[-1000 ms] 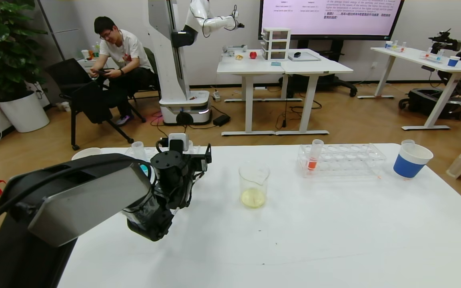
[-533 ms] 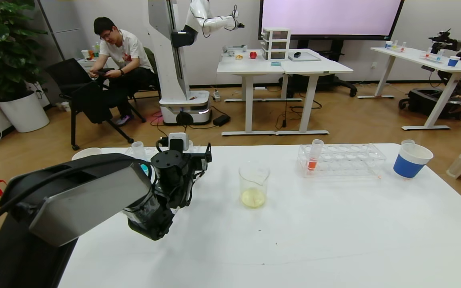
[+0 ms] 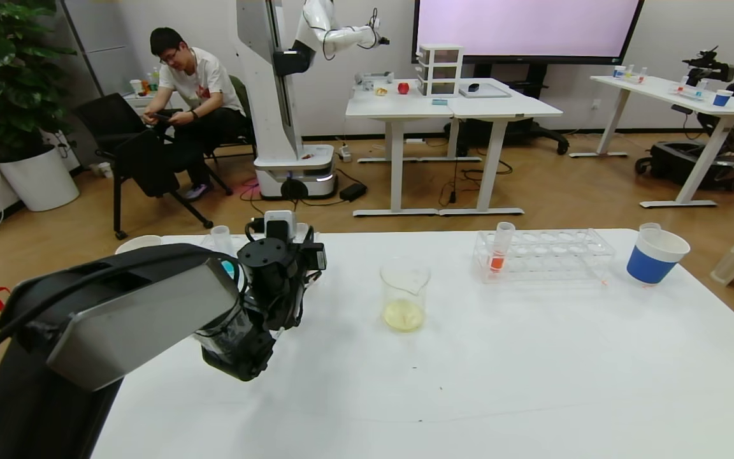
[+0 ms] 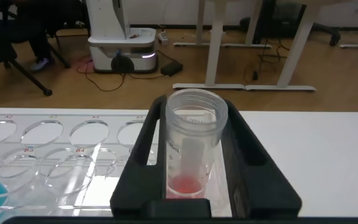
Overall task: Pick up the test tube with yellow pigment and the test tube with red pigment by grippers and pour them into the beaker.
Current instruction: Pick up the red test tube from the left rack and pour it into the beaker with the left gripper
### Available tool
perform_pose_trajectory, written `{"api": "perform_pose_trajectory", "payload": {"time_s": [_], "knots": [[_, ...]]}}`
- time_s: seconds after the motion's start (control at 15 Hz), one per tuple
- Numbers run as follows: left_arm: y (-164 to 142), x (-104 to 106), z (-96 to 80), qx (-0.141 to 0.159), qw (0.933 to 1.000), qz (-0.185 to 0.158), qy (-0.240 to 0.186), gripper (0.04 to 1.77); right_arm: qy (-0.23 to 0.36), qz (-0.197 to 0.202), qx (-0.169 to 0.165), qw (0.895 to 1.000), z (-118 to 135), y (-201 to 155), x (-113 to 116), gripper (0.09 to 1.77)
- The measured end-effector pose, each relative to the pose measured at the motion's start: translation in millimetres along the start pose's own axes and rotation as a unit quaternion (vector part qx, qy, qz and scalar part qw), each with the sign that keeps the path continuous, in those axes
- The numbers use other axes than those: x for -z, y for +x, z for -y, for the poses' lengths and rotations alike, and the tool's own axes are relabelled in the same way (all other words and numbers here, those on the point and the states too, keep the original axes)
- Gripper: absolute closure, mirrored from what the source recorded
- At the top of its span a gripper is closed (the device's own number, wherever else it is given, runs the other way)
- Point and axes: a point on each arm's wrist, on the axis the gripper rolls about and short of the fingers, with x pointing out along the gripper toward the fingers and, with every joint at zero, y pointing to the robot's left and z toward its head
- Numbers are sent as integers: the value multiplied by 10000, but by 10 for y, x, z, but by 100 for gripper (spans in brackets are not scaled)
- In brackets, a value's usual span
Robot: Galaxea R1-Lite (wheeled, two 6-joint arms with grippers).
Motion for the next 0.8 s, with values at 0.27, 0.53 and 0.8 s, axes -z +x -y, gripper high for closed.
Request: {"api": "perform_pose_trajectory", "payload": {"time_s": [0.27, 0.53, 0.8], "knots": [[0, -6, 3, 7, 10000, 4, 0, 128, 0, 0, 5, 10000, 0, 0, 0, 12], [26, -155, 13, 9, 9999, 136, -21, 128, 0, 2, 1, 10000, 0, 0, 0, 12], [32, -484, 39, 51, 9999, 117, -11, 128, 0, 0, 3, 10000, 0, 0, 0, 12]]}}
